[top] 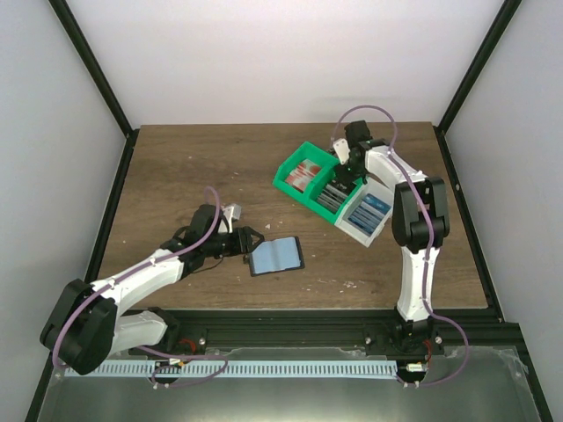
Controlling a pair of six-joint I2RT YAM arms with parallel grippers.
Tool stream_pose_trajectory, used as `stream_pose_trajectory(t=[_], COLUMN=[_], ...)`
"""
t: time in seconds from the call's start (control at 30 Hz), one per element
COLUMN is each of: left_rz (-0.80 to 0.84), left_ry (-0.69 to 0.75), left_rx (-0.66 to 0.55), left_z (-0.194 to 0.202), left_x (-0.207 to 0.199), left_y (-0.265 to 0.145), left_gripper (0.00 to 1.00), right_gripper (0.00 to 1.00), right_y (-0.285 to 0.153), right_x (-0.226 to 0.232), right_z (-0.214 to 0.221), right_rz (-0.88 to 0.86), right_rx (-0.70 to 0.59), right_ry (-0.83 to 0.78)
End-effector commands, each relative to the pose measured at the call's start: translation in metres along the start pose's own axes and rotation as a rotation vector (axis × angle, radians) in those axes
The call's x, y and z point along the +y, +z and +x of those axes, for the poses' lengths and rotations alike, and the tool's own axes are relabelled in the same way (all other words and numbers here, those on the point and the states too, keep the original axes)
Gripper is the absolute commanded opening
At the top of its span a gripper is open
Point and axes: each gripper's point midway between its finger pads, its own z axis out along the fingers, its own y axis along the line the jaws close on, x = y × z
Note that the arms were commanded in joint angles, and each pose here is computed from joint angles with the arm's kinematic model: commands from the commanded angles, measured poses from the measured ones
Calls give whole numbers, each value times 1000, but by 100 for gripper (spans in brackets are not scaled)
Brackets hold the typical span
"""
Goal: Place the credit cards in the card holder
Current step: Pick up the credit card from the storage box.
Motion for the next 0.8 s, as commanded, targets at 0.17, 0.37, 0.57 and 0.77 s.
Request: stream_pose_trajectory(t=[0.17, 0.37, 0.57, 0.77], left_rz=[6, 8, 19, 66], left_ry=[1, 0, 12, 30], left_rx=[2, 1, 0, 2], left_z=[1, 0, -3, -6], left_x=[0, -1, -5, -17], left_y=[3, 2, 2, 1], left_gripper=[61, 61, 61, 61], right_gripper=[14, 20, 14, 1], right_y=[-14, 0, 7, -32], right_x=[-31, -22, -16, -21], right_z=[1, 12, 10, -15], right_rz=[148, 114, 90, 119], right_rx=[-21, 19, 22, -80], right_ry=[-39, -58, -64, -23])
